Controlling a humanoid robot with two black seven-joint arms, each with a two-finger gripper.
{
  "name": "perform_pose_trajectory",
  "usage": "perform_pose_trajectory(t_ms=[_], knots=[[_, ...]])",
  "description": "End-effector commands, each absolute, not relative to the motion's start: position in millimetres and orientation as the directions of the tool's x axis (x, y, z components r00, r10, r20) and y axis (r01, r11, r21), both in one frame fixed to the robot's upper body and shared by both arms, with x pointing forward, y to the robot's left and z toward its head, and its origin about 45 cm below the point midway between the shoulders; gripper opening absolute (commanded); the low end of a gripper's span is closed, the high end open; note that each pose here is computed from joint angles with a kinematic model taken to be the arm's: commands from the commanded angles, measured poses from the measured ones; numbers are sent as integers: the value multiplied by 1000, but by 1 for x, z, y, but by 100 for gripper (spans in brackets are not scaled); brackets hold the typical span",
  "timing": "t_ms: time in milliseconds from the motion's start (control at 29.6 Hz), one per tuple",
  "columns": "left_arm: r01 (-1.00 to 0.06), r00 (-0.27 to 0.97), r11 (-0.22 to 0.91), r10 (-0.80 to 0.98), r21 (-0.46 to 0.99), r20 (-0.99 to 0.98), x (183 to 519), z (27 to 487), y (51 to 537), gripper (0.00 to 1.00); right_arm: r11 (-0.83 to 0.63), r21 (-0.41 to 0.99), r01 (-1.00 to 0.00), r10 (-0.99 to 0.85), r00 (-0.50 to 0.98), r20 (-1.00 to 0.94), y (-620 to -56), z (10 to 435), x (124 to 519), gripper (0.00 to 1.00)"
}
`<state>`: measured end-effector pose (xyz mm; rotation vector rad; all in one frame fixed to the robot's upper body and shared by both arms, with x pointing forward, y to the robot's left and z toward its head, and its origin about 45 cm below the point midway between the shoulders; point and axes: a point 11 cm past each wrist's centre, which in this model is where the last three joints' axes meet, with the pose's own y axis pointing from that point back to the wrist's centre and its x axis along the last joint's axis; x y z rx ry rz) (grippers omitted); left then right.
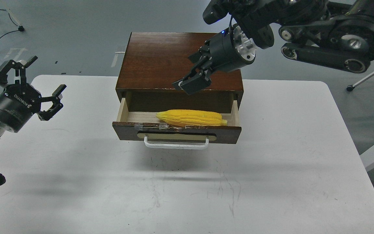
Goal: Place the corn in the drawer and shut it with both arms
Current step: 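Release the corn into the drawer and withdraw the right gripper, then bring the left gripper down in front of the drawer handle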
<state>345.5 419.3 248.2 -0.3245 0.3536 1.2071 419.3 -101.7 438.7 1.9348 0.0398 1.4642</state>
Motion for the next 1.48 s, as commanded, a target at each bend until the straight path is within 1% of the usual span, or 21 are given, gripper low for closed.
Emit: perform_pose_trajectory(t_ms=[0,101,202,270,304,371,405,506,641,742,776,911,979,1012,1046,1080,1181,1215,1248,1316,1451], knots=[[-947,310,316,849,-60,-428,348,250,421,99,-785,400,-474,156,473,867,-155,460,433,99],[-952,297,300,861,-60,-412,350,252,429,99,-773,276,-571,-155,593,790,-215,444,441,99],[-957,284,280,874,-68,-393,356,257,437,99,-748,205,-632,-345,633,693,-250,424,441,99],[-968,250,243,893,-66,-376,358,257,451,99,-706,152,-692,-517,650,557,-284,387,437,99],[-971,239,233,898,-62,-369,358,257,456,99,-692,145,-707,-550,647,528,-292,378,435,99],[-983,181,175,922,-49,-342,357,255,478,99,-644,141,-752,-652,635,415,-319,336,423,99],[-983,181,174,922,-49,-342,357,255,478,99,-644,141,-752,-652,635,414,-319,336,423,99],[-990,133,111,944,-91,-301,367,274,501,99,-585,145,-798,-763,602,234,-338,282,403,99],[-979,172,133,944,-153,-280,385,298,493,99,-513,132,-848,-852,522,41,-348,242,390,99],[-943,295,258,939,-209,-175,395,340,466,99,-428,152,-891,-904,425,-51,-365,210,383,99],[-919,355,326,929,-223,-102,397,360,452,99,-416,167,-894,-909,411,-62,-367,200,381,99],[-825,516,517,854,-227,71,389,392,402,99,-409,184,-894,-912,402,-75,-366,188,378,99],[-702,632,670,743,-241,222,375,416,351,99,-410,190,-892,-912,402,-81,-365,185,376,99],[-668,654,707,707,-232,270,370,419,338,99,-411,190,-892,-912,402,-82,-365,184,376,99],[-592,693,779,623,-208,362,359,423,312,99,-415,188,-890,-910,406,-84,-362,184,376,99],[-591,694,779,622,-207,363,358,423,311,99,-415,188,-890,-910,406,-84,-362,184,376,99],[-386,737,916,377,-109,560,325,413,244,99,-417,188,-889,-909,407,-89,-360,183,376,99],[-345,733,935,325,-86,598,319,408,231,99,-417,188,-889,-909,407,-89,-360,183,376,99],[-345,733,935,325,-85,598,319,408,231,99,-417,188,-889,-909,407,-89,-360,183,376,99],[-241,692,971,180,-12,699,303,392,197,99,-415,196,-888,-910,405,-92,-361,179,373,99],[-159,623,985,47,67,781,292,364,163,99,-412,202,-889,-911,401,-94,-362,177,371,99]])
